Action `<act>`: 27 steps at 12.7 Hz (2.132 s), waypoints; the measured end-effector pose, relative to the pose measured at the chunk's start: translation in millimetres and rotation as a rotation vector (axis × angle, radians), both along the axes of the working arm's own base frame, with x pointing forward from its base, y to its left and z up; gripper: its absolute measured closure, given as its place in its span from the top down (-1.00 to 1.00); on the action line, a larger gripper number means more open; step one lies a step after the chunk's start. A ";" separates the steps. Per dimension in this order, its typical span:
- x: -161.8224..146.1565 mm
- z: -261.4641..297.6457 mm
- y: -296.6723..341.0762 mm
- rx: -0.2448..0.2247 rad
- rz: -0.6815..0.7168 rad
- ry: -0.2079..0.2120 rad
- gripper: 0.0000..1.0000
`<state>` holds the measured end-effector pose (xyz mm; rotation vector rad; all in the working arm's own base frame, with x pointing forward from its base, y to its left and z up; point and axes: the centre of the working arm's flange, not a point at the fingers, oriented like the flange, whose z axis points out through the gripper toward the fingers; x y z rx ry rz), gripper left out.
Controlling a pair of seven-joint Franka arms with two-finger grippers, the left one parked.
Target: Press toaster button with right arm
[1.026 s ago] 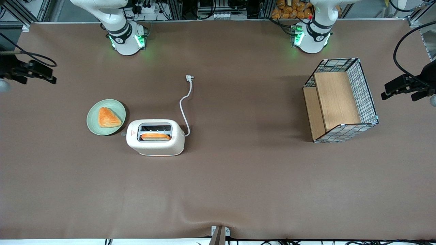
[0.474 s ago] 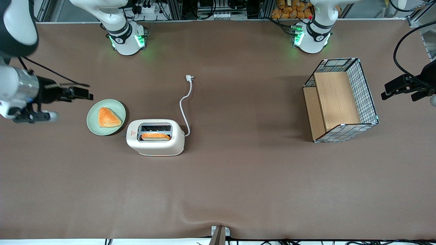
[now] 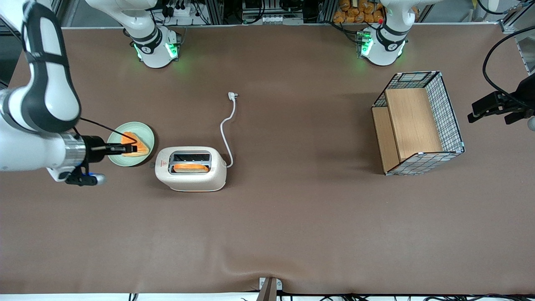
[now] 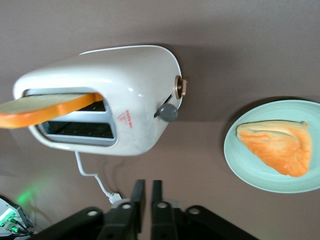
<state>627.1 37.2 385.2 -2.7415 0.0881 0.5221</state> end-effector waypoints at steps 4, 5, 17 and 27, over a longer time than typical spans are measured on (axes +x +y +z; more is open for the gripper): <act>10.6 -51.1 -2.1 0.062 -0.017 0.019 -0.98; 12.7 -59.7 -2.1 0.064 -0.022 0.018 -0.98; 15.7 -136.7 -16.1 0.158 -0.049 0.063 -0.98; 16.0 -159.3 -25.3 0.190 -0.059 0.061 -0.98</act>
